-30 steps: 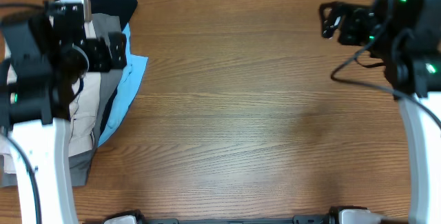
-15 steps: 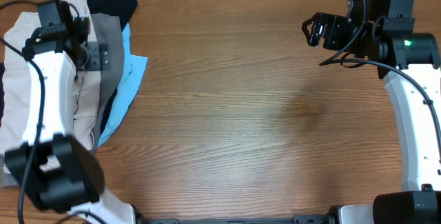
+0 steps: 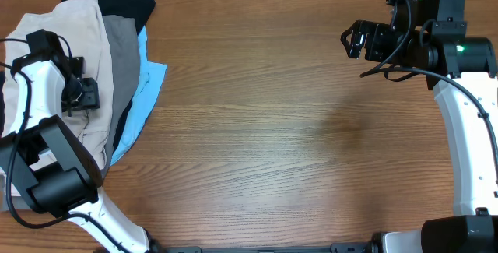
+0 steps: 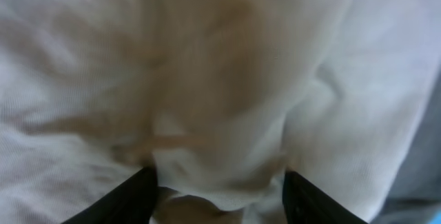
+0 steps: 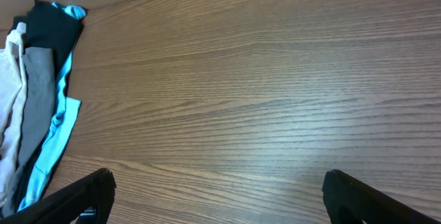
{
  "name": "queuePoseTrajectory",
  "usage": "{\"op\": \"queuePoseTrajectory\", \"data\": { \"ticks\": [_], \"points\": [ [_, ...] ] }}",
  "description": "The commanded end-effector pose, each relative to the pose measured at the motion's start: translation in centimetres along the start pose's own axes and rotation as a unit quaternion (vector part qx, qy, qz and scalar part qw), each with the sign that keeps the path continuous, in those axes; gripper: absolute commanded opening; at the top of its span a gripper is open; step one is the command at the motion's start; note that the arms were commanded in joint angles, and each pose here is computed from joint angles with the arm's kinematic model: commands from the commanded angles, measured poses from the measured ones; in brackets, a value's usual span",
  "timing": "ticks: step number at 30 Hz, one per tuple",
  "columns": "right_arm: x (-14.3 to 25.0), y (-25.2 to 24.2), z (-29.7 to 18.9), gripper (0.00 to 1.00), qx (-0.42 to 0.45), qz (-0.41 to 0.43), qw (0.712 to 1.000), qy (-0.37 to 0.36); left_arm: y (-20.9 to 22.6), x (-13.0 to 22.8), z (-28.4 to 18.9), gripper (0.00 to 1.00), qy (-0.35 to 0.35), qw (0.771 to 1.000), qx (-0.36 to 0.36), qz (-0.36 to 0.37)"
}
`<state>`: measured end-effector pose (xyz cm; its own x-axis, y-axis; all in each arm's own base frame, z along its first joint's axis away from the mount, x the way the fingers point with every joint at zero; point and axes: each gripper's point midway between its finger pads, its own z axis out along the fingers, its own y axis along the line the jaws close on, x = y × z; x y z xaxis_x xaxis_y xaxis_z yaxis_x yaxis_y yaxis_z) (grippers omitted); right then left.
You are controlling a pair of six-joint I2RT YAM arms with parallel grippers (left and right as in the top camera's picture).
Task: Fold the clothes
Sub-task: 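Move the left gripper down onto the beige shorts on the pile, then grasp the beige shorts with the left gripper and drag them right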
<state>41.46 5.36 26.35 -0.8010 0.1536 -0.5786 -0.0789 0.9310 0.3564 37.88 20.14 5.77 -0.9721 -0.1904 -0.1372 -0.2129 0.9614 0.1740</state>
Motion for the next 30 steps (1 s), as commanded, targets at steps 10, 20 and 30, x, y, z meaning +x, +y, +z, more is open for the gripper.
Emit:
{"op": "queuePoseTrajectory", "data": {
  "ticks": [10, 20, 30],
  "points": [
    [-0.9, 0.3, -0.3, 1.0, 0.001, -0.012, 1.0, -0.014, 0.4, -1.2, 0.3, 0.04, -0.018, 1.0, -0.001, -0.002],
    [-0.9, 0.3, -0.3, 1.0, 0.001, -0.012, 1.0, -0.014, -0.1, -1.7, -2.1, 0.04, -0.01, 1.0, 0.007, -0.021],
    [-0.9, -0.2, -0.3, 0.99, 0.014, -0.011, 1.0, -0.015, -8.7, -3.7, -13.6, 0.04, -0.032, 0.988, 0.151, -0.003]
  ]
}}
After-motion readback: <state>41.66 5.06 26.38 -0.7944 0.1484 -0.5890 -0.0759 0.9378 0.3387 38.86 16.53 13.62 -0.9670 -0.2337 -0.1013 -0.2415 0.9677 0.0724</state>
